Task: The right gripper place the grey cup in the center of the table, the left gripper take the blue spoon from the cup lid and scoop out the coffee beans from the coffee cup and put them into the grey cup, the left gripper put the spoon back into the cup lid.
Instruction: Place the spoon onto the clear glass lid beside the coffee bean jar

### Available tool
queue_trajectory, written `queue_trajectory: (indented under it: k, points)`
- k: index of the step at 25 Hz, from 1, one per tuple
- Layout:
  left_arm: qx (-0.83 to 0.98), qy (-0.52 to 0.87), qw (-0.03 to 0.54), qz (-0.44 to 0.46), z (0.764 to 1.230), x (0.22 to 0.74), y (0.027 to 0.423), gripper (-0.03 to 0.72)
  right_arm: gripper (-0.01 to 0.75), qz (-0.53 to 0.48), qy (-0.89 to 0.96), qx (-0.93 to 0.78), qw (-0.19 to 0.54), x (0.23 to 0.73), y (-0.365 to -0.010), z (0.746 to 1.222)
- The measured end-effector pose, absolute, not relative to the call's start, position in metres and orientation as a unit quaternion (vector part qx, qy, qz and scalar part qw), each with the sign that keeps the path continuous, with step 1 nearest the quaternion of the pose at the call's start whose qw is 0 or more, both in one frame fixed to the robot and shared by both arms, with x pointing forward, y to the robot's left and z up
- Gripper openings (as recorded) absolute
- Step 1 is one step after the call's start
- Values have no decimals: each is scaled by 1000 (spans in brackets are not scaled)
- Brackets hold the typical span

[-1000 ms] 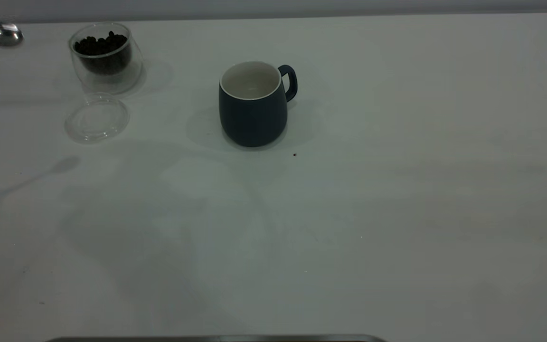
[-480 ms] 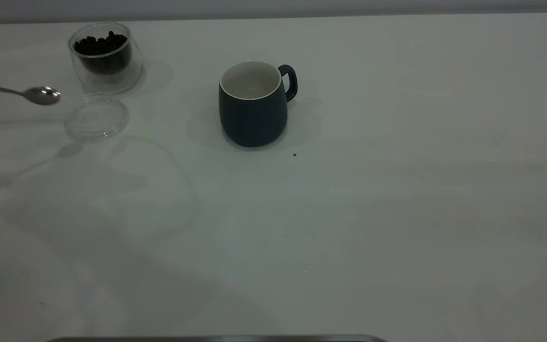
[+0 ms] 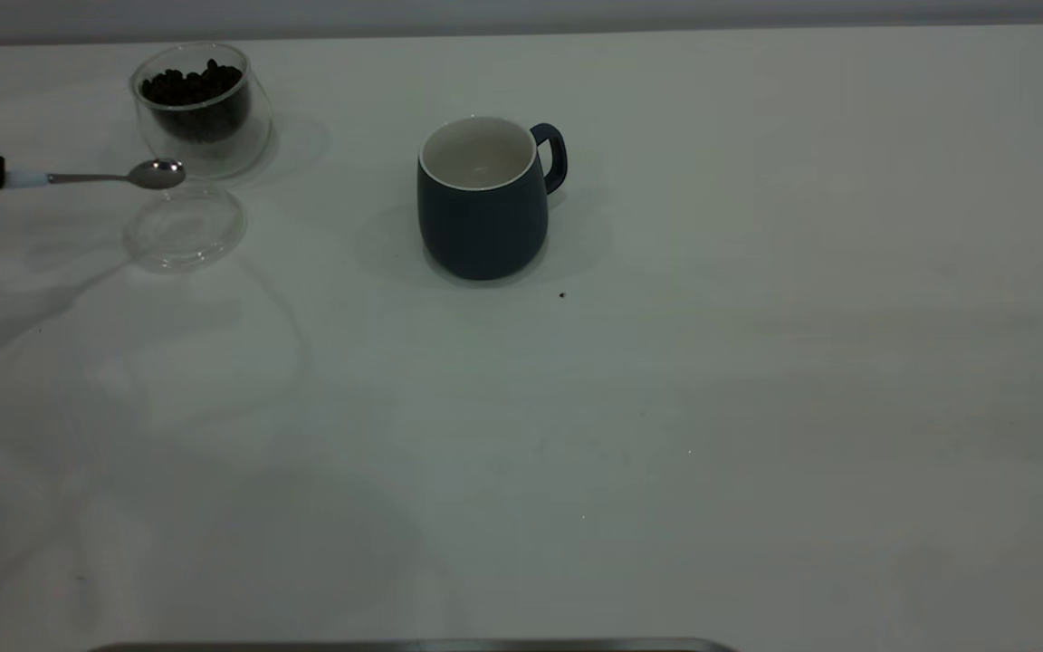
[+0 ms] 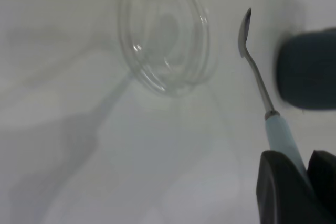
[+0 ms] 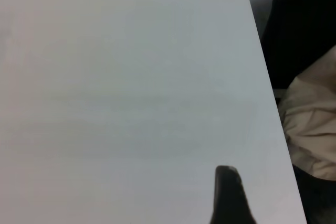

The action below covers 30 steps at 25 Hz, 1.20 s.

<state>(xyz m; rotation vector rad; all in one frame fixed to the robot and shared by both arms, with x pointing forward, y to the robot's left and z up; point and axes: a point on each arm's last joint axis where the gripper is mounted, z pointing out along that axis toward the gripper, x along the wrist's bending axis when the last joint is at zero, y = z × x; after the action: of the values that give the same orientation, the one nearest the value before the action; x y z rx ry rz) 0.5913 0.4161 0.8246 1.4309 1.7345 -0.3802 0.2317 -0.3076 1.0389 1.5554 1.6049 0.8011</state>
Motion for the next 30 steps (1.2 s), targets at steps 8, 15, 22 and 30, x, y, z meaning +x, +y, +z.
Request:
queue_trajectory:
  k: [8,15,22,30]
  points:
    - [568,698,407,-155,807,589,416,132,453,313,627,607,374,232,-308,1039]
    - [548,708,408,-178,780,592,402,132,453,313,627,607,374,232,-308,1039]
    - [550,699,425,-168,770,596,394,132,453,313,627,607,374,232,-308,1039]
    - [511,720,451,-130,772,606,399,132,453,313,627,607,374,232,-308,1039]
